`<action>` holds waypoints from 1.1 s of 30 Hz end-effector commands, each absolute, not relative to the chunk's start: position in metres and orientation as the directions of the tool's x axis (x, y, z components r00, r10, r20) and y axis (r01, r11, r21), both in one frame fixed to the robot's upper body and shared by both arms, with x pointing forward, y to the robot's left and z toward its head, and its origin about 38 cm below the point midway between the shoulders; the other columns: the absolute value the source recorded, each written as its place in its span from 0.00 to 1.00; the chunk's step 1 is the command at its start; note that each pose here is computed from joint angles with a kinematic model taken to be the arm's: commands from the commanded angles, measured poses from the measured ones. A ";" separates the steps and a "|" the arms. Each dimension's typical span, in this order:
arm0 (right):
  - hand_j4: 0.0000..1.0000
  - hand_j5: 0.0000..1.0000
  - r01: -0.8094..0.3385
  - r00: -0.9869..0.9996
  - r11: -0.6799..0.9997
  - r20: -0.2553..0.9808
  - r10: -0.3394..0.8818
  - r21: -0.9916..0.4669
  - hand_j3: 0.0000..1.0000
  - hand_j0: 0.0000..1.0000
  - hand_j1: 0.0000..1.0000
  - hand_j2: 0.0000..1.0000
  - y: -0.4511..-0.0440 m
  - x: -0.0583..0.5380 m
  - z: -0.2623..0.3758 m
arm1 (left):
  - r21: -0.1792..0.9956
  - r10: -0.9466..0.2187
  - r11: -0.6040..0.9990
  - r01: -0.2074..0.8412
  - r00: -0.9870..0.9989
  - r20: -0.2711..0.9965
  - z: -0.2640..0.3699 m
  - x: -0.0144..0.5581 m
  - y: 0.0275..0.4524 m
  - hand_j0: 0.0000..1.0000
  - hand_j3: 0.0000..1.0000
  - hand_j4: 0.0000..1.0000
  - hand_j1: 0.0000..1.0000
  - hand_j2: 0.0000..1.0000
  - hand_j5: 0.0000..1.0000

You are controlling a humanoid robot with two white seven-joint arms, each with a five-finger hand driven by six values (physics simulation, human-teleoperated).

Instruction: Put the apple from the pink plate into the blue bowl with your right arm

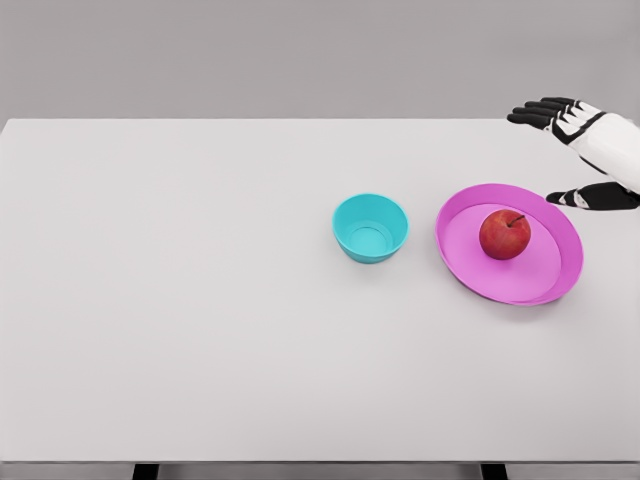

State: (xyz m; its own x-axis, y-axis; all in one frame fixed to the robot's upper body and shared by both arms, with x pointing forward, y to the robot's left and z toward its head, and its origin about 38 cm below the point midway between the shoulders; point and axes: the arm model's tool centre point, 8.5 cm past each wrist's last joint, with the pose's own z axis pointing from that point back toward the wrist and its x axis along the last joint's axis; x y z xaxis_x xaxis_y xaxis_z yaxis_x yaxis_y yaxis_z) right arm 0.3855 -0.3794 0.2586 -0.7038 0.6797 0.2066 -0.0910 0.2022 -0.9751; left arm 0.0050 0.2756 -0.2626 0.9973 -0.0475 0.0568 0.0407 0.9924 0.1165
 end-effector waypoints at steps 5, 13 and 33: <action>1.00 1.00 -0.098 -0.681 0.193 0.208 0.702 -0.976 1.00 1.00 1.00 1.00 -0.391 0.387 0.258 | 0.117 -0.048 0.992 0.042 0.997 0.057 -0.263 0.005 0.276 1.00 1.00 1.00 1.00 1.00 1.00; 1.00 1.00 -0.409 -0.664 -0.128 0.198 0.721 -0.904 1.00 1.00 1.00 1.00 -0.396 0.385 0.222 | 0.116 -0.048 0.992 0.042 0.997 0.055 -0.263 0.004 0.276 1.00 1.00 1.00 1.00 1.00 1.00; 1.00 1.00 -0.493 -0.678 -0.236 0.199 0.708 -0.837 1.00 1.00 1.00 1.00 -0.360 0.443 0.196 | 0.116 -0.048 0.992 0.042 0.997 0.055 -0.263 0.005 0.276 1.00 1.00 1.00 1.00 1.00 1.00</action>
